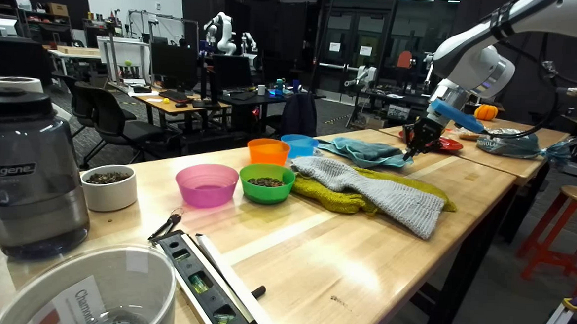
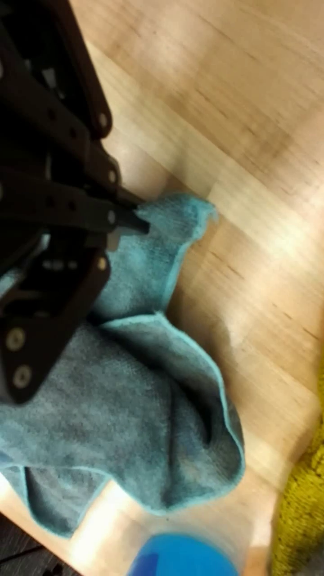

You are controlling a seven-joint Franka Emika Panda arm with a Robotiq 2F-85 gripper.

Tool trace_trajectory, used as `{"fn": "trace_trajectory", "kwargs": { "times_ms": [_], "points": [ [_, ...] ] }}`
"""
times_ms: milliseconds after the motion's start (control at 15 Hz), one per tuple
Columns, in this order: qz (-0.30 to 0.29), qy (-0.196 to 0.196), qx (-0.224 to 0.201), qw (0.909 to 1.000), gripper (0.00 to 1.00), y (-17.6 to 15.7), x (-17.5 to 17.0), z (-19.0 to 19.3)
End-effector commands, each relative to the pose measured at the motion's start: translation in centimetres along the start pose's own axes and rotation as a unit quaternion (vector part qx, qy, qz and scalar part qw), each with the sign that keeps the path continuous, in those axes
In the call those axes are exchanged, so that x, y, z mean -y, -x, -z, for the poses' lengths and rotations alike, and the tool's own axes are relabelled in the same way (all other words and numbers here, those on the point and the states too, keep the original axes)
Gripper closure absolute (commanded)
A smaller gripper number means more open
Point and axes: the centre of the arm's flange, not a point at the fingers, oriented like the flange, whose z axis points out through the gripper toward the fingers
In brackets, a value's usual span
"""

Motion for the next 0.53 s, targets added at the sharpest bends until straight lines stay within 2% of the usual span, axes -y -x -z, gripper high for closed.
{"fn": "trace_trajectory", "kwargs": {
  "times_ms": [0,467],
  "points": [
    [-0.01,0.001,-0.003,0.9999,1.0,0.8,-1.5,2.8],
    [-0.035,-0.002,-0.002,0.9994,1.0,-1.7,-6.7,7.3]
  ]
}}
